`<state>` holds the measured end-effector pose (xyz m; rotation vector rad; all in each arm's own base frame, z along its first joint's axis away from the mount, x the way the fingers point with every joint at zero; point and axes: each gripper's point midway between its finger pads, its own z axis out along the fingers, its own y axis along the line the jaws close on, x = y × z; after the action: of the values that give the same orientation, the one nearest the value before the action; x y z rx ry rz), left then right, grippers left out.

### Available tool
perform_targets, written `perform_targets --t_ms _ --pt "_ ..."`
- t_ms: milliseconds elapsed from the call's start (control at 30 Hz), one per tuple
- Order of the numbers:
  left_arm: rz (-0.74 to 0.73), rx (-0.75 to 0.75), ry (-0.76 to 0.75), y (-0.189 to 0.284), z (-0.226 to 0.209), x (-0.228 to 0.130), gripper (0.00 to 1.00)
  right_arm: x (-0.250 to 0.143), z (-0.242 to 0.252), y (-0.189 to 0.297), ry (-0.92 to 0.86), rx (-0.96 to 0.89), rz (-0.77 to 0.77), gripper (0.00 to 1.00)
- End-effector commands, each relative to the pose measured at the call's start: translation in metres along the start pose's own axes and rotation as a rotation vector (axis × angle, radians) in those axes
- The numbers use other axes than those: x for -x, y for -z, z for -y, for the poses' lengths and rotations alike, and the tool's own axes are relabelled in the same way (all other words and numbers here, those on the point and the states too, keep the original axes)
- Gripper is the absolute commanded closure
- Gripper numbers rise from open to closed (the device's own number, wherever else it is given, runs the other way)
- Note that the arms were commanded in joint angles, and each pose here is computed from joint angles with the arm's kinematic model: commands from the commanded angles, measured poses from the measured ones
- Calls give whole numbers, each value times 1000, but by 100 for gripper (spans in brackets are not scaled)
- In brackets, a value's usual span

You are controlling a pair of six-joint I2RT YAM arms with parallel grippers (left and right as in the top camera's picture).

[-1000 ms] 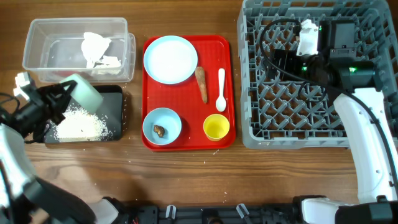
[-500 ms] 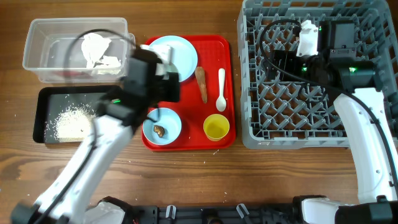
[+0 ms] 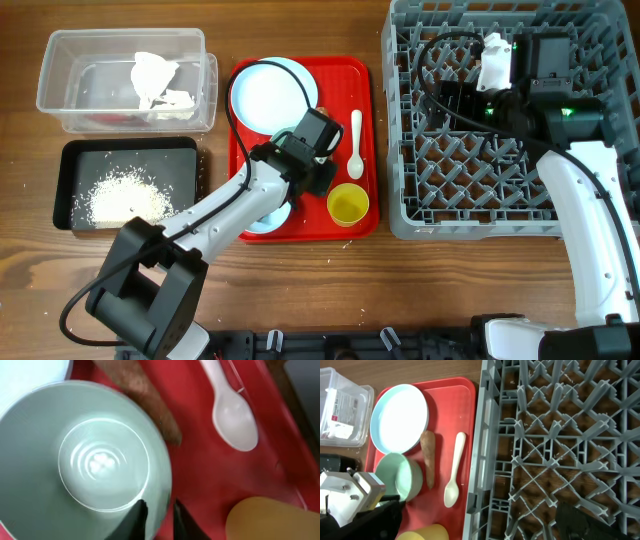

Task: Sort waste into correct bins and load items into the dishwasher rack
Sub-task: 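Set the empty green bowl back on the red tray with the left gripper, then grasp the blue bowl holding the brown food with the left gripper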

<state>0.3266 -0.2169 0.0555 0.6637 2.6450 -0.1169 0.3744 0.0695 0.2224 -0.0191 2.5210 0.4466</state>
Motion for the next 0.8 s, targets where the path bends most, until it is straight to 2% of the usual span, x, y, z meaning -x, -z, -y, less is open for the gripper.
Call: perform_targets --t_ms 0,33,167,267,333,467,633,700,767 --pt "7 118 -10 0 -19 1 69 4 -6 0 2 19 4 0" --pt "25 163 8 4 -27 6 63 4 -6 0 2 19 4 0" --pt "66 171 162 49 -30 27 54 4 -6 0 3 18 4 0" --pt "1 116 263 78 -23 10 50 4 -6 0 7 19 4 0" --pt "-121 8 324 75 -1 -14 50 4 -6 0 7 18 4 0" --pt "-300 30 424 45 2 -66 55 2 -6 0 5 18 -1 0" --pt "-367 51 425 13 1 -101 55 2 -6 0 3 18 -3 0" --pt "-366 50 425 5 1 -106 59 2 -6 0 4 18 -3 0" --pt "-363 50 424 5 1 -106 72 2 -6 0 4 18 -3 0"
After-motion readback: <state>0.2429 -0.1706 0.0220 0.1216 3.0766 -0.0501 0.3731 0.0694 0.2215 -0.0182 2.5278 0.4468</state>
